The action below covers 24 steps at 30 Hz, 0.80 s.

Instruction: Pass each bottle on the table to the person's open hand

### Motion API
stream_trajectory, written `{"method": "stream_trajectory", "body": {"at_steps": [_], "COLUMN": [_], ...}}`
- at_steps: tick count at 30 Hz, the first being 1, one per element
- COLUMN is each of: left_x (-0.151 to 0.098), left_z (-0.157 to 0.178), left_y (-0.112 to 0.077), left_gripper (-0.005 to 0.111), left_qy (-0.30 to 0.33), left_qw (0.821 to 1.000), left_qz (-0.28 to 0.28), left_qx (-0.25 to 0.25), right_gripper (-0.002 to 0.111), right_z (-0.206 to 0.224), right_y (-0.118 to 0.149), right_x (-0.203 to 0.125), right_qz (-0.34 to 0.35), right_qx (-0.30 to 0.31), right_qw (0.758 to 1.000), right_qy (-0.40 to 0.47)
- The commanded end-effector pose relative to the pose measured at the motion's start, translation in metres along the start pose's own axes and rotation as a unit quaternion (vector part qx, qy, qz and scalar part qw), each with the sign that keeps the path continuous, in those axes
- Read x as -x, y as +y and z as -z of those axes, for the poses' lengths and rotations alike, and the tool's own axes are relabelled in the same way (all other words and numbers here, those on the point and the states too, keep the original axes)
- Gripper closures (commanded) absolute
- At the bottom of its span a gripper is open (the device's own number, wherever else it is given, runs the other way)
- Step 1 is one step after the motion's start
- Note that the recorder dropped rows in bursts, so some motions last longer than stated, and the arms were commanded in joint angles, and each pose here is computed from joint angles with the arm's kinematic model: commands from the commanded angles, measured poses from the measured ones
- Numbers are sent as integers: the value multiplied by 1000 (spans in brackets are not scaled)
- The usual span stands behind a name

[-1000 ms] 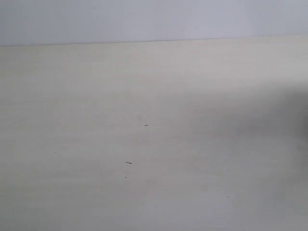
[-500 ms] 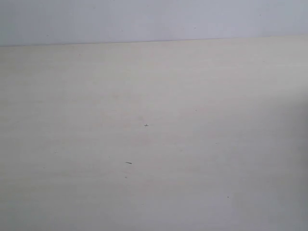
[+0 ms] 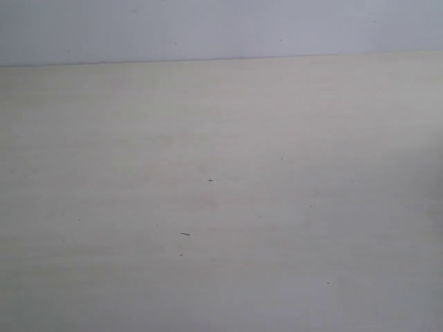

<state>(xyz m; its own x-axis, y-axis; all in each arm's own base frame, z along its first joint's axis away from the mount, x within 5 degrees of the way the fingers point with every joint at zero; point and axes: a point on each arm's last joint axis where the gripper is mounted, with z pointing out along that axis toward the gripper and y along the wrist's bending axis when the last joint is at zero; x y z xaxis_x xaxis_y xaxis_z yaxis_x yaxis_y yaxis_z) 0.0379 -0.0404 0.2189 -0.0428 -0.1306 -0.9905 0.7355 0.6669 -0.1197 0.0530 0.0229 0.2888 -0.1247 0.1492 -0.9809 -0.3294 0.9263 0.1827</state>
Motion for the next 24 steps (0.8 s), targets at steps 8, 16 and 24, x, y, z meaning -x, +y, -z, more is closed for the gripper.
{"method": "stream_trajectory", "body": {"at_steps": [8,16,24], "left_x": [1,1,1], "left_z": [0,0,0], "left_y": [0,0,0], "left_gripper": [107,107,107], "left_qy": [-7,-7,-7], "left_qw": [1000,1000,1000], "left_qz": [-2,-2,-2], "left_qx": [-2,-2,-2], "right_gripper": [108,108,108], "right_z": [1,-3,-3], "right_y": [-26,-31,-31], "right_x": [-64,-84,-84], "right_qz": [109,102,100], "right_qx": [-105,-107,-106], "right_qw": [987,989,989], "right_qy": [-45,-15,-14]}}
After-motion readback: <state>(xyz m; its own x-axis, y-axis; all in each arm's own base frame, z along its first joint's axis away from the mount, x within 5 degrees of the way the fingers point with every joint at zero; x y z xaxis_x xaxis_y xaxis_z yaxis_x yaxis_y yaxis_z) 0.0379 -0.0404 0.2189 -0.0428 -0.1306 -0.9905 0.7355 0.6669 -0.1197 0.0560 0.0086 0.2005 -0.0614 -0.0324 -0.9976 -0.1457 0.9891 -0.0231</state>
